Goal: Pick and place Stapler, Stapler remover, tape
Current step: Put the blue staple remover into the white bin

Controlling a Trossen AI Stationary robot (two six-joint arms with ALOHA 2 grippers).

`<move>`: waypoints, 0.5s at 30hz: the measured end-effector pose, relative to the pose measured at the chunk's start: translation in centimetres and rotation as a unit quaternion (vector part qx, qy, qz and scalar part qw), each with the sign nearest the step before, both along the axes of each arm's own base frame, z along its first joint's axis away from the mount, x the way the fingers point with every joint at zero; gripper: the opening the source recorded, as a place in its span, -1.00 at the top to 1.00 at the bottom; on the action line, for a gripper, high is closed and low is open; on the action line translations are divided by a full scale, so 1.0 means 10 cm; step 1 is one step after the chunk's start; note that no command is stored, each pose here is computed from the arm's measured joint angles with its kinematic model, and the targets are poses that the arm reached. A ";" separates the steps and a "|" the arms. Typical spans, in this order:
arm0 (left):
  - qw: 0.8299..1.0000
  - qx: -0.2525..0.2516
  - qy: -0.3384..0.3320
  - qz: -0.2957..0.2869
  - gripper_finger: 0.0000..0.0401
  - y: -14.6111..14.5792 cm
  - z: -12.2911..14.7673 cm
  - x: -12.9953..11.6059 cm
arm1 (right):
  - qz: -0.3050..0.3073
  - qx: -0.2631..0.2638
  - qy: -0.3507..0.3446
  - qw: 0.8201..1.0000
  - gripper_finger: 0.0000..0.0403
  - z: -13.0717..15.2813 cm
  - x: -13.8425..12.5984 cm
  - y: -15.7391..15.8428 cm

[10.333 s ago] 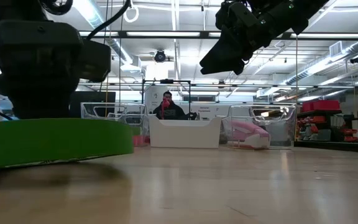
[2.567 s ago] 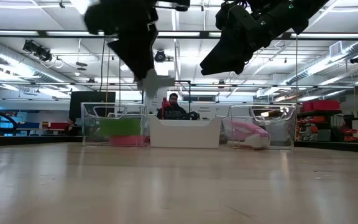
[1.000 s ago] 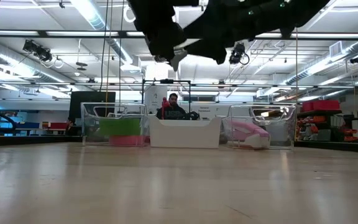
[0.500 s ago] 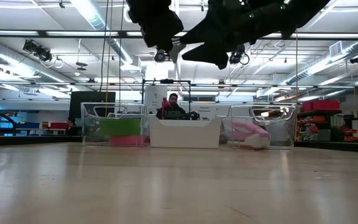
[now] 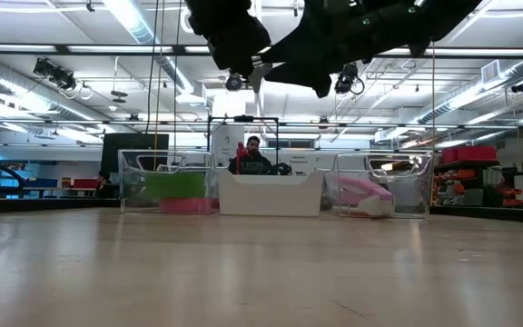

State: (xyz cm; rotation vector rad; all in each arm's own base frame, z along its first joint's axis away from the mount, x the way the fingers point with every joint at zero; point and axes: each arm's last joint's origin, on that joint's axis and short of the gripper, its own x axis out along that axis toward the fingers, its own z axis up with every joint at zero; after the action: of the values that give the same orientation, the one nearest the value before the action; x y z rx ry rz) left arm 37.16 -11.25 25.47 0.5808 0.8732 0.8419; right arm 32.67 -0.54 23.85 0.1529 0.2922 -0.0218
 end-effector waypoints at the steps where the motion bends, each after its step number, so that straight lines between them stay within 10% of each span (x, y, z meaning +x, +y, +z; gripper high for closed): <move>1: 1.000 0.000 0.000 0.000 0.79 0.00 0.00 0.00 | 0.001 -0.001 0.001 1.000 0.15 0.00 0.00 0.00; 6: 1.000 0.004 0.004 0.000 0.79 0.00 0.00 -0.01 | 0.027 -0.015 0.000 1.000 0.85 0.00 0.00 0.01; 15: 1.000 0.005 -0.007 0.005 0.55 0.01 0.00 -0.01 | 0.031 -0.025 0.000 0.999 0.94 0.01 -0.01 0.01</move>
State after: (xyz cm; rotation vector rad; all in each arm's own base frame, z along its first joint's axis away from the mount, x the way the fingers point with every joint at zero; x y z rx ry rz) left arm 37.10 -11.19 25.45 0.5789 0.8613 0.8586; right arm 32.60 -0.46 23.90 0.0947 0.2968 0.0326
